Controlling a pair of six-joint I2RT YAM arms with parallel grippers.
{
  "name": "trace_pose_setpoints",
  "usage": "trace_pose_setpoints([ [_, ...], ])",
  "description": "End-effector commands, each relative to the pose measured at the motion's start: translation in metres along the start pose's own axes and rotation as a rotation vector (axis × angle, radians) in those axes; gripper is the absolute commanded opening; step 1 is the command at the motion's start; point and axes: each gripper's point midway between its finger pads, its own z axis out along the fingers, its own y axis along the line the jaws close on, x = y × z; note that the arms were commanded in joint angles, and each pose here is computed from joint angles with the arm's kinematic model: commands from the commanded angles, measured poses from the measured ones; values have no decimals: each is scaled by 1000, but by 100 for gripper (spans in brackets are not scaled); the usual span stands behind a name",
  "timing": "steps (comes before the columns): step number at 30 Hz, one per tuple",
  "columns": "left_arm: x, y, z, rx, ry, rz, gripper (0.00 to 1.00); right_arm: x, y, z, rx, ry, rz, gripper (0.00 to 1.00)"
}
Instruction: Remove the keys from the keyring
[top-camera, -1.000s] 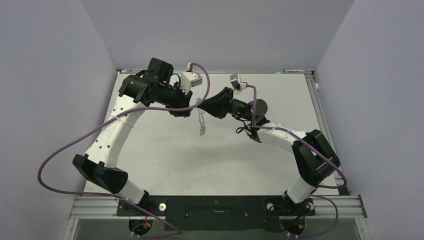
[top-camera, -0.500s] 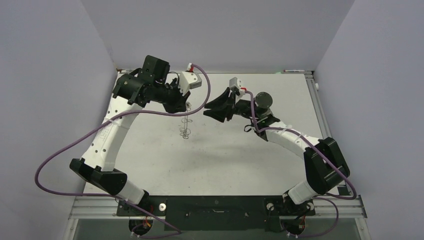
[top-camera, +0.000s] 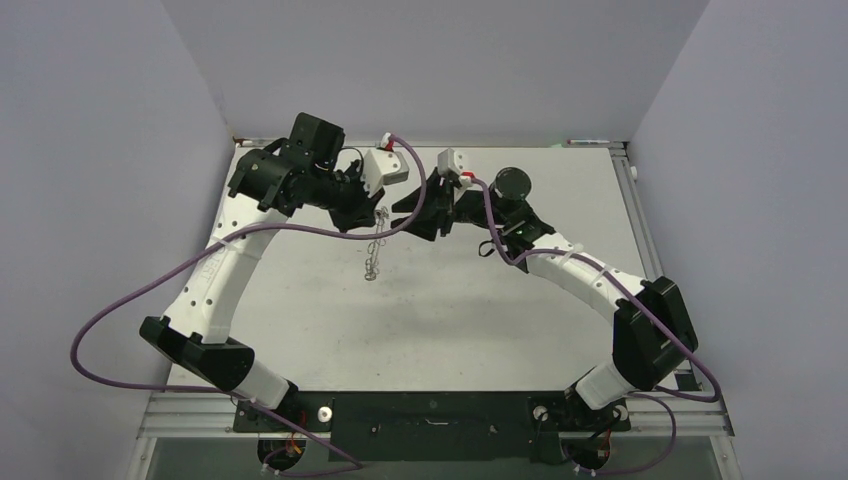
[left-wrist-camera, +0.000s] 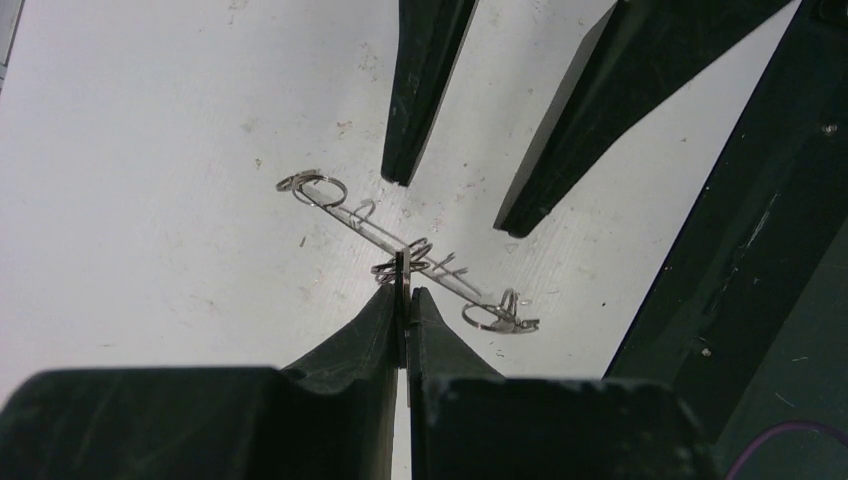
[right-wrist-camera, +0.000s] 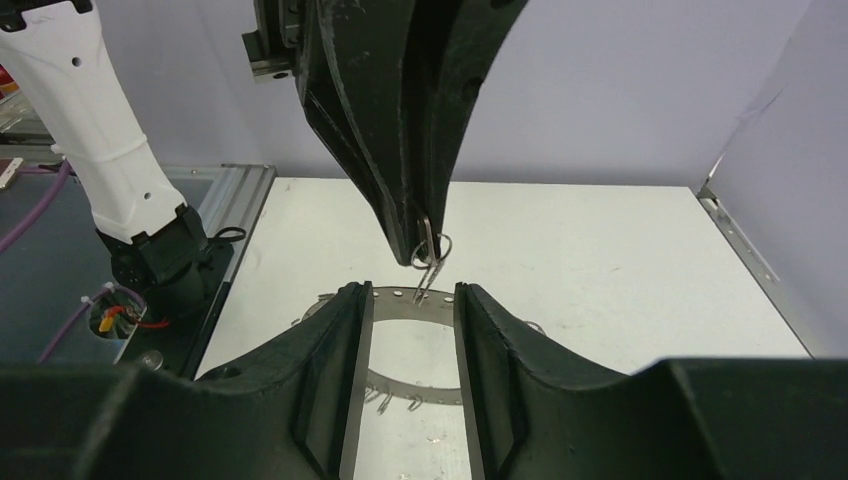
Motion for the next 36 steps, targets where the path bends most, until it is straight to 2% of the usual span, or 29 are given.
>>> trace_pose_setpoints([
  [1,-22,-3,-9,-1,-80,32,0,-17,6,12,-20,-2,-72,36],
  [15,-24,-8,-13,8,-94,22,0,9,-8,28,91,112,-131,33],
  [17,-24,-8,-13,7,-95,23,0,10,-9,29,97,120,-142,25],
  [19,-23,-8,-12,5,-90,19,0,9,-10,28,102,120,-154,9],
  [20,-22,-7,-12,1,-86,17,0,9,-10,27,109,120,-163,6],
  [26,-12,14,-17,-56,-86,-64,0,8,-13,17,113,114,-177,5],
  [31,-3,33,-22,-104,-97,-128,0,-2,-16,7,98,59,-155,5],
  [36,4,35,-16,-101,-86,-141,0,-16,-15,2,70,-19,-122,5],
])
